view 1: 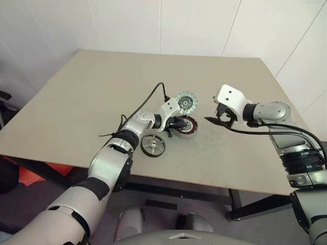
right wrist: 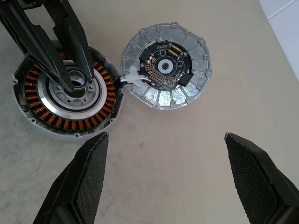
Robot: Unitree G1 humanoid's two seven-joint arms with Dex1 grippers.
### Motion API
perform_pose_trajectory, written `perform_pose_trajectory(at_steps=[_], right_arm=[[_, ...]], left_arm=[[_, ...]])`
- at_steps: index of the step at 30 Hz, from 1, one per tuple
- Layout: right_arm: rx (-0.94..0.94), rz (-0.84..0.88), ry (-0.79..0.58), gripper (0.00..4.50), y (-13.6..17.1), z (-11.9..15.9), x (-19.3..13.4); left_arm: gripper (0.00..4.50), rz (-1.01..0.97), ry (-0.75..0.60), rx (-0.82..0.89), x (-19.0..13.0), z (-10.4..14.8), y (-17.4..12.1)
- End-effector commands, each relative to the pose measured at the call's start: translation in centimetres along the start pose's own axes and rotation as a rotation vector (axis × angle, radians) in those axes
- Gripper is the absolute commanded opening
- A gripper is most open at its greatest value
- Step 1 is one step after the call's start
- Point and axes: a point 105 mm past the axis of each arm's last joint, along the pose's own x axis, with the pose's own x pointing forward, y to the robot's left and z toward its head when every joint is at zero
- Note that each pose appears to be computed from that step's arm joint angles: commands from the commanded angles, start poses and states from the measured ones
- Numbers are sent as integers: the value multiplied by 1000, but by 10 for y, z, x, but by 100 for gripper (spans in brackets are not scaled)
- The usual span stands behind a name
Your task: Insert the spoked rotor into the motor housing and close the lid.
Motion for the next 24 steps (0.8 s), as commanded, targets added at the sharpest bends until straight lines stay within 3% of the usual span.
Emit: perform_pose_trajectory(at_steps=[1,20,24], right_arm=[[-22,-26,-43,450,-5,14,-3],[-35,-52,-76,450,-8,27,4],[-38,-61,-74,450,-10,26,3]], left_arm=[[69,12,-31,38,0,18,5],[69,-8,-8,58,7,18,-1],[201,-3,-6,53,6,17,0]])
